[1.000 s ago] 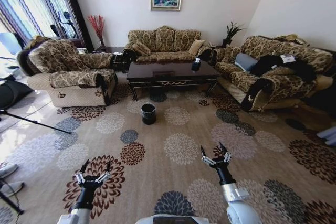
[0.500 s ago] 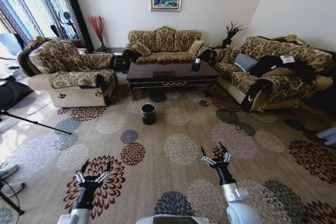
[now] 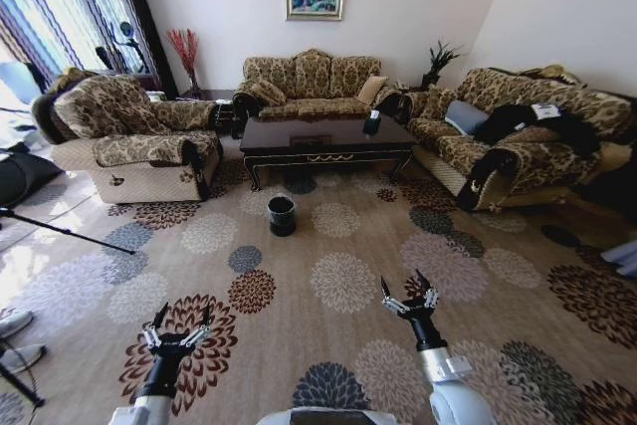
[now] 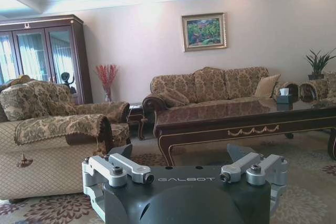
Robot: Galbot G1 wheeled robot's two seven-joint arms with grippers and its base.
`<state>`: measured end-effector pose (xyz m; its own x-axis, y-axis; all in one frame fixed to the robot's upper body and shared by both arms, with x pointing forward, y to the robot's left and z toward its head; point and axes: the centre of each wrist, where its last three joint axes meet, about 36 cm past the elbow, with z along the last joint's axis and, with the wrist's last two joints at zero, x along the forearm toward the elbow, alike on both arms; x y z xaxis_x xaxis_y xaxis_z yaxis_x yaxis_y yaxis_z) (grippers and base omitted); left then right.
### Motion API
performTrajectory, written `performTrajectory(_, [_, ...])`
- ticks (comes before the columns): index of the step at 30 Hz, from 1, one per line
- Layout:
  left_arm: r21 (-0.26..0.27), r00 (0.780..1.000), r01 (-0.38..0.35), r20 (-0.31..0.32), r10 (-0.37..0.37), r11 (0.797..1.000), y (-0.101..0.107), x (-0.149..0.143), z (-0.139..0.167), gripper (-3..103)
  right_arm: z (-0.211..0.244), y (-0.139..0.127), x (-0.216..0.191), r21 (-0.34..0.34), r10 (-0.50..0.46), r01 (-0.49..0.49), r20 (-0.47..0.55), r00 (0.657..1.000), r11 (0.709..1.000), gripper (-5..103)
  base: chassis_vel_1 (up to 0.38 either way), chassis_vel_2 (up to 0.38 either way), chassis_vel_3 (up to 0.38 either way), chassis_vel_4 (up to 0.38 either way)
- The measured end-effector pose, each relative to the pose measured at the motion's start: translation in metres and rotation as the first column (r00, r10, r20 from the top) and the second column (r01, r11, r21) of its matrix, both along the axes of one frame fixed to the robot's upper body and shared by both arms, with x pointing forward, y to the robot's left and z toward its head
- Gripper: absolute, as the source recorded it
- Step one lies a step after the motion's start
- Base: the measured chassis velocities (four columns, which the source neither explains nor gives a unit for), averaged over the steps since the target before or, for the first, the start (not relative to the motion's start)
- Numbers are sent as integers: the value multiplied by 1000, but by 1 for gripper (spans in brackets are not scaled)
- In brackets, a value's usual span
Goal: Move to the front of the table and pick up the trash from the floor, then place it into the trash bin.
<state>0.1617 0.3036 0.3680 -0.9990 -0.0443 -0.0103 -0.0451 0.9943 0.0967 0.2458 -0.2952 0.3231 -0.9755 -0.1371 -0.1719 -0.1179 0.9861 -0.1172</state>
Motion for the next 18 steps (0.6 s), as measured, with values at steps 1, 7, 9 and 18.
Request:
performTrajectory(1, [0, 1000, 0, 0, 0, 1000, 0, 0, 0, 100, 0, 0, 0, 0, 0, 0, 0, 1000, 1000, 100, 0, 0, 0, 0])
performTrajectory(7, [0, 1000, 0, 0, 0, 1000, 0, 0, 0, 100, 0, 0, 0, 0, 0, 0, 0, 1000, 1000, 100, 0, 0, 0, 0])
performTrajectory(9, [0, 1000, 0, 0, 0, 1000, 0, 0, 0, 100, 0, 0, 0, 0, 0, 0, 0, 1000, 1000, 100, 0, 0, 0, 0])
performTrajectory(18, [0, 1000, 0, 0, 0, 1000, 0, 0, 0, 100, 0, 0, 0, 0, 0, 0, 0, 1000, 1000, 100, 0, 0, 0, 0])
